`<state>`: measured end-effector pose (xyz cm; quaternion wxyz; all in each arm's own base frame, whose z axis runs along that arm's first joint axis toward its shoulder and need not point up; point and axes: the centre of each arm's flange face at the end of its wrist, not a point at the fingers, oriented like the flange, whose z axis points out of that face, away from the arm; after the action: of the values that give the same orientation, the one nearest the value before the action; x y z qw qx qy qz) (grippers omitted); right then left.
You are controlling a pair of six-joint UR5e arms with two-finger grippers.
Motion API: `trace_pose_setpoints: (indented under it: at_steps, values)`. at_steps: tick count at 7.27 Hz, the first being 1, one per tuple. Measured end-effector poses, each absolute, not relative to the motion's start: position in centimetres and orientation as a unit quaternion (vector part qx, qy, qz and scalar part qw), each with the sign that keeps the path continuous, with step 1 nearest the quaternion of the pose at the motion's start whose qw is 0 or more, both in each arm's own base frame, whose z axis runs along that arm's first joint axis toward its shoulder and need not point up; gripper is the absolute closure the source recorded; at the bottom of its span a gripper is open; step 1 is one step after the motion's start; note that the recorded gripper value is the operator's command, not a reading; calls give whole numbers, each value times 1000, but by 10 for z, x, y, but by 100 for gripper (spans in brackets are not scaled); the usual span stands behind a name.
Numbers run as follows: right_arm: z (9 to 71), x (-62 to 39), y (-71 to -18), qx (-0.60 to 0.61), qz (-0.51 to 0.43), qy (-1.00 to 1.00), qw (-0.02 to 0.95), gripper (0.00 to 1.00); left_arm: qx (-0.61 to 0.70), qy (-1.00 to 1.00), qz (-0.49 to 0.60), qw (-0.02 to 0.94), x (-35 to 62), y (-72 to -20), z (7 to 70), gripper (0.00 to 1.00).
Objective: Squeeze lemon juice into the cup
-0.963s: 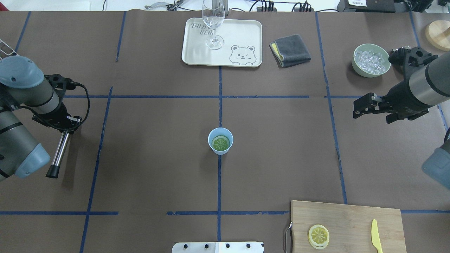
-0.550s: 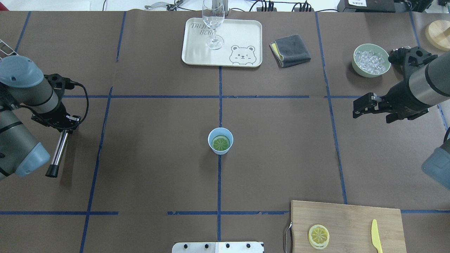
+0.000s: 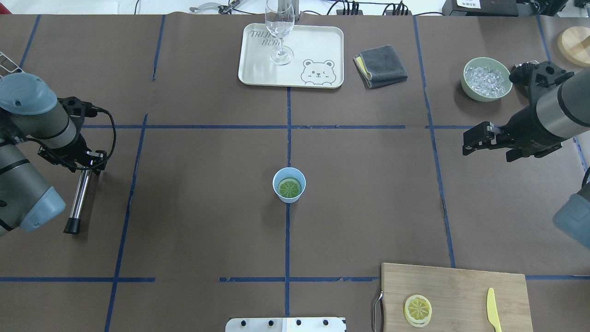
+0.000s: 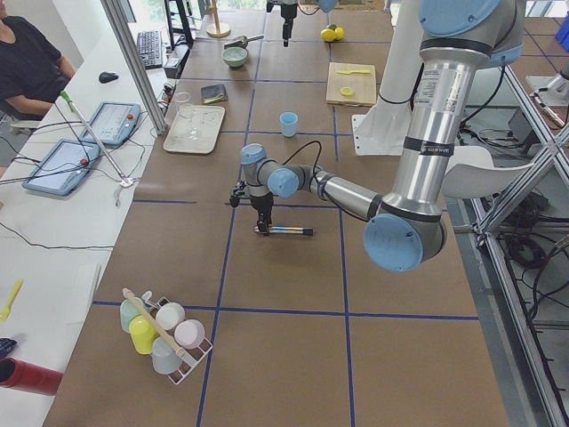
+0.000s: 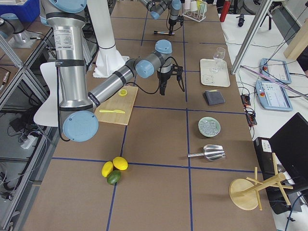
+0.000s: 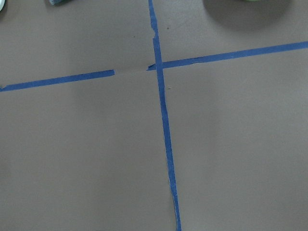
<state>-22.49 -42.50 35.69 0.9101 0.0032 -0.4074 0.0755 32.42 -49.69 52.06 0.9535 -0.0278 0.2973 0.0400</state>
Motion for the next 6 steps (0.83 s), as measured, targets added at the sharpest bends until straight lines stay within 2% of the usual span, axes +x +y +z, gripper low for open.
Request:
trace_pose_setpoints:
  at_steps: [2, 4, 6]
  values:
    - [358, -216, -429, 7, 77, -408, 910, 0, 6, 325, 28, 945, 290, -517, 505, 0]
    - [377, -181, -445, 15, 61, -408, 911, 0, 51, 355, 37, 933, 213, -537, 485, 0]
    - [414, -120, -474, 30, 46, -405, 913, 0, 90, 365, 64, 924, 115, -528, 500, 0]
